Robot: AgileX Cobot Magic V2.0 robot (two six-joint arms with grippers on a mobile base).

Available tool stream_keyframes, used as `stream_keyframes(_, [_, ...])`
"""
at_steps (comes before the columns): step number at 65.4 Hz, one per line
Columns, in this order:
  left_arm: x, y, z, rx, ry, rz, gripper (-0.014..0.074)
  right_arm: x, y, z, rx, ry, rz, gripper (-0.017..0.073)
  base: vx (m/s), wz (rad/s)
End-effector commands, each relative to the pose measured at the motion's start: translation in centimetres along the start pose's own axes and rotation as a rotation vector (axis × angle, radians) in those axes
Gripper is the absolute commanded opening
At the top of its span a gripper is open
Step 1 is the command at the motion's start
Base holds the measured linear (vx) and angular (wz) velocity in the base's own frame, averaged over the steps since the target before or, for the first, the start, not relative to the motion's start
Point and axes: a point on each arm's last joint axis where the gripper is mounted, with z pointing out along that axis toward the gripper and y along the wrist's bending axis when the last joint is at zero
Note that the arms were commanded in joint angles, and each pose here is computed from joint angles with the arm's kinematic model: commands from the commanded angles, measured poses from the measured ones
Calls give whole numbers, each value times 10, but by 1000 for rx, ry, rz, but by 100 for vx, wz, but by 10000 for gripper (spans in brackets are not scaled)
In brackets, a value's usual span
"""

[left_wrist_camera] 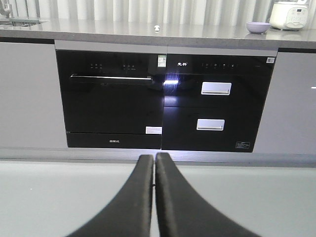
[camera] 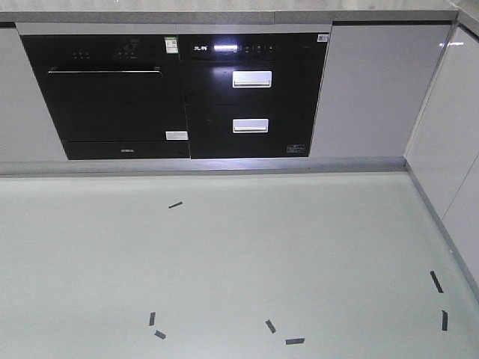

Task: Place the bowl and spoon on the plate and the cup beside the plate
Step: 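Drive the base toward the black appliance cabinet, both grippers held closed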

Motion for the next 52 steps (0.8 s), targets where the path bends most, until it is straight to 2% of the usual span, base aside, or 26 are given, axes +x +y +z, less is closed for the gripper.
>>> stream_keyframes(1, [3, 1, 1, 3, -46, -10, -6, -6, 2, -1, -18, -73, -10, 15, 2, 1])
stream_keyframes(52, [3, 1, 1, 3, -46, -10, -6, -6, 2, -1, -18, -72, -10, 15, 5, 1])
